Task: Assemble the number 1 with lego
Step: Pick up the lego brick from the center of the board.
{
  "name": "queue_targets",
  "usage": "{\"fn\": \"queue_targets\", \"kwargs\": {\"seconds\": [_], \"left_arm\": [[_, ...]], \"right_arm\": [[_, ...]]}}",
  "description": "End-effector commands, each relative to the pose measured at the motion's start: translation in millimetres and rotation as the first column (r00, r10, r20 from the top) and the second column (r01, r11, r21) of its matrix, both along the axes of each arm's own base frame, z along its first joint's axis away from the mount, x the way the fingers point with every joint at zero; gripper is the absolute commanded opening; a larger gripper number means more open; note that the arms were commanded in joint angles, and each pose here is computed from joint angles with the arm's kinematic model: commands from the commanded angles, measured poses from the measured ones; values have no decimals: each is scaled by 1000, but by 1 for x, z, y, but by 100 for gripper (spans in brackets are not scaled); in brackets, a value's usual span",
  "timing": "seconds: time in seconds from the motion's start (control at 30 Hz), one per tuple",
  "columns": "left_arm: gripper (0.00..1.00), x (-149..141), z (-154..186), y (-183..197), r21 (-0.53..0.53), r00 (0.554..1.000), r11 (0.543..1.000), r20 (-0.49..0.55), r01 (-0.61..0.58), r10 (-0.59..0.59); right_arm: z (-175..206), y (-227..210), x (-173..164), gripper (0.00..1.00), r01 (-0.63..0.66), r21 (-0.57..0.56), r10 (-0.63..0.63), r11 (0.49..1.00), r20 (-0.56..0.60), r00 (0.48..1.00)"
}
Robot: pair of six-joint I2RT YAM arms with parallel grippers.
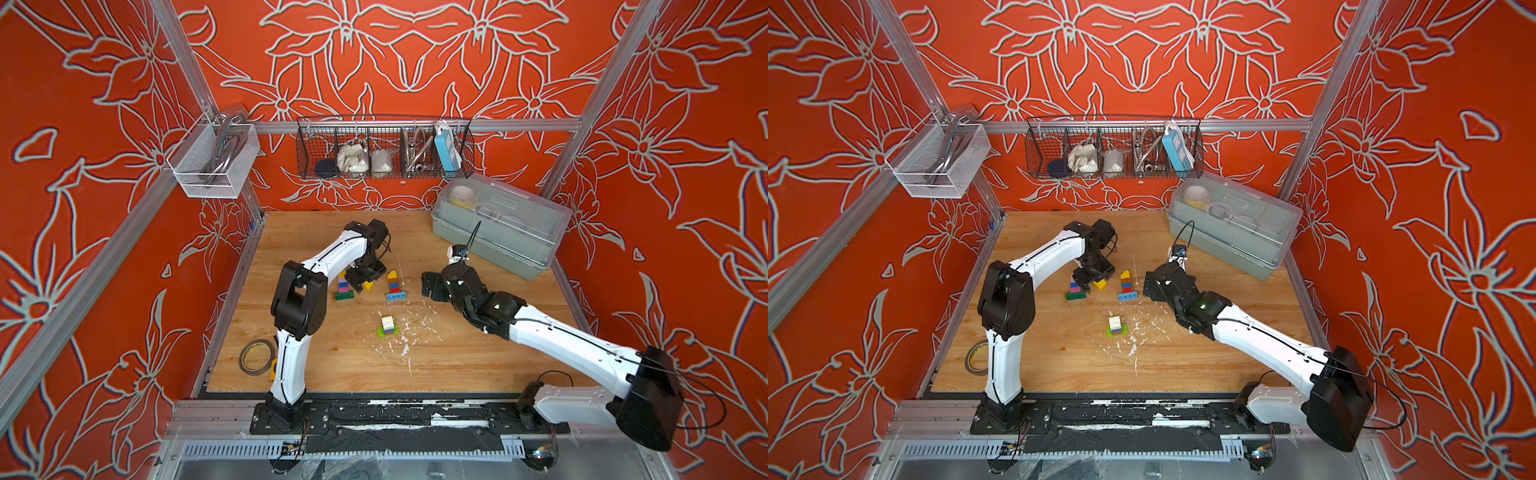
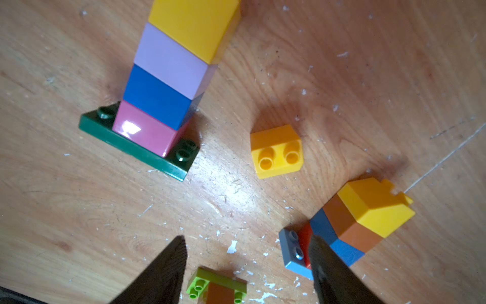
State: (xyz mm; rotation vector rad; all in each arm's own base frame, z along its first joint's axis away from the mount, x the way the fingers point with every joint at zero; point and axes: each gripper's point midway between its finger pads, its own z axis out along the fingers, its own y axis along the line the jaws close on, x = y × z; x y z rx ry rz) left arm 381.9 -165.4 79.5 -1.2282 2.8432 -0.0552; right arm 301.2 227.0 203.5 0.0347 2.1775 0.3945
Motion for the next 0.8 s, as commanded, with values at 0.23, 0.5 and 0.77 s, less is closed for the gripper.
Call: {"fn": "queue_targets", "kwargs": {"seconds": [0.23, 0.5, 0.77], "left_arm": [[75, 18, -18, -2, 16, 996, 996, -9, -86, 86], [78, 24, -36, 3, 24, 995, 995, -22, -99, 100], [69, 34, -44, 12, 55, 998, 996, -13, -64, 65]], "right_arm": [[2, -4, -1, 93, 1, 7, -1, 1000, 17, 1000], [-1, -2, -1, 93, -7, 11, 7, 1000, 10, 1000], [-3, 0, -1, 93, -18, 14, 17, 1000, 3, 1000]]}}
